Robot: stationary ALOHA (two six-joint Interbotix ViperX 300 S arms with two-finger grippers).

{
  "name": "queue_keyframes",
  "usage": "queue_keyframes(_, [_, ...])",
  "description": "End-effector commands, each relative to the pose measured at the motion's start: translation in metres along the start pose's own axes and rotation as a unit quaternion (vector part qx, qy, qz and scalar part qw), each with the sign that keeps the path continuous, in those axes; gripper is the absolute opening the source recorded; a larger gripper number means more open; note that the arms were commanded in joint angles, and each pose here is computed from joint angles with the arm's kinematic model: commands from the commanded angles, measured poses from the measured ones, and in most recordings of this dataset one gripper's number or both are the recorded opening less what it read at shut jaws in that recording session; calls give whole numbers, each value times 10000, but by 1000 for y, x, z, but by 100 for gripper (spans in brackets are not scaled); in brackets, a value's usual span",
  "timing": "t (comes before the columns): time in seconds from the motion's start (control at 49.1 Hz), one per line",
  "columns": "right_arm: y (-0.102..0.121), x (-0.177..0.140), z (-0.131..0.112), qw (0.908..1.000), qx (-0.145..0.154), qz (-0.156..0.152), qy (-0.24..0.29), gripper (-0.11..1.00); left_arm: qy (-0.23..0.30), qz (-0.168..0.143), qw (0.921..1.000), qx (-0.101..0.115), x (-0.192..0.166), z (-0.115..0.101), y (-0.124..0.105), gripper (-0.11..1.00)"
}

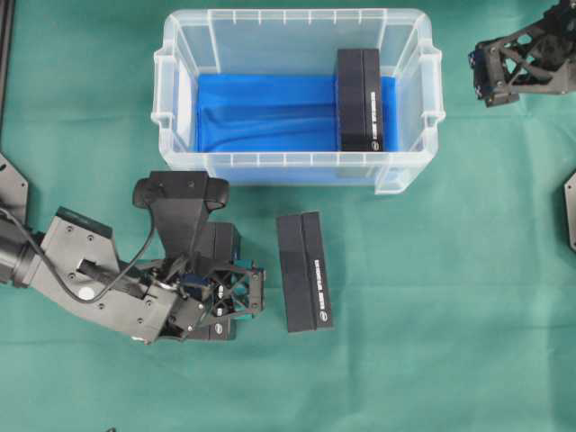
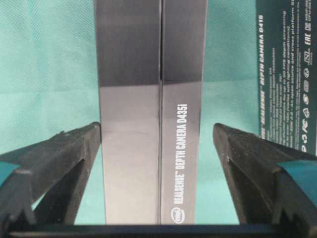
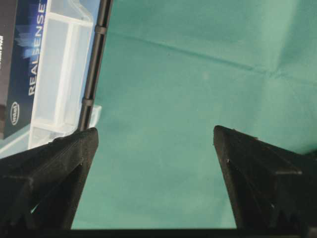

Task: Take out the box from the case.
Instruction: 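Lower the box onto the table and open the left gripper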

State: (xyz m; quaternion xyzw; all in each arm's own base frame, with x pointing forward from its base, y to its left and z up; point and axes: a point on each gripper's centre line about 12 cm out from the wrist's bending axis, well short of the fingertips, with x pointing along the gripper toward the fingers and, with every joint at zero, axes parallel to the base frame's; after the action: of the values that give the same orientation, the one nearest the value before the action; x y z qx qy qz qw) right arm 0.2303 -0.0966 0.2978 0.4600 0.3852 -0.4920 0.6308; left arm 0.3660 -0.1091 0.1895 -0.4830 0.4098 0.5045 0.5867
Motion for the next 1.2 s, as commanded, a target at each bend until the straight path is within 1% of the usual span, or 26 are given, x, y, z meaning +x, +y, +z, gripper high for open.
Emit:
queue_keyframes(0.0, [1, -7, 1, 9999, 26, 130, -44, 93, 107, -272, 9996, -58, -20, 2, -5, 99])
queue_keyframes(0.204, [1, -7, 1, 9999, 26, 130, -44, 93, 146, -332, 9993, -100, -27, 4, -6, 99])
queue_keyframes(0.346, [1, -7, 1, 9999, 26, 130, -44, 93, 201, -491, 9985, -166, -44, 7, -10, 99])
queue_keyframes(0.427, [1, -7, 1, 9999, 26, 130, -44, 93, 199, -527, 9982, -195, -55, 10, -13, 99])
queue_keyframes(0.692, [2, -7, 1, 9999, 26, 137, -46, 93, 181, -663, 9973, -251, -113, 23, -19, 99])
queue_keyframes(0.814, [2, -7, 1, 9999, 19, 139, -45, 93, 165, -687, 9973, -220, -141, 30, -21, 98])
queue_keyframes(0.936, [2, -7, 1, 9999, 26, 137, -46, 93, 165, -738, 9970, -133, -163, 35, -24, 98])
queue_keyframes(1.058, [2, -7, 1, 9999, 49, 137, -46, 93, 171, -764, 9969, -122, -169, 36, -26, 98])
queue_keyframes(1.18, [2, -7, 1, 9999, 49, 140, -44, 93, 154, -715, 9973, -120, -167, 36, -23, 98])
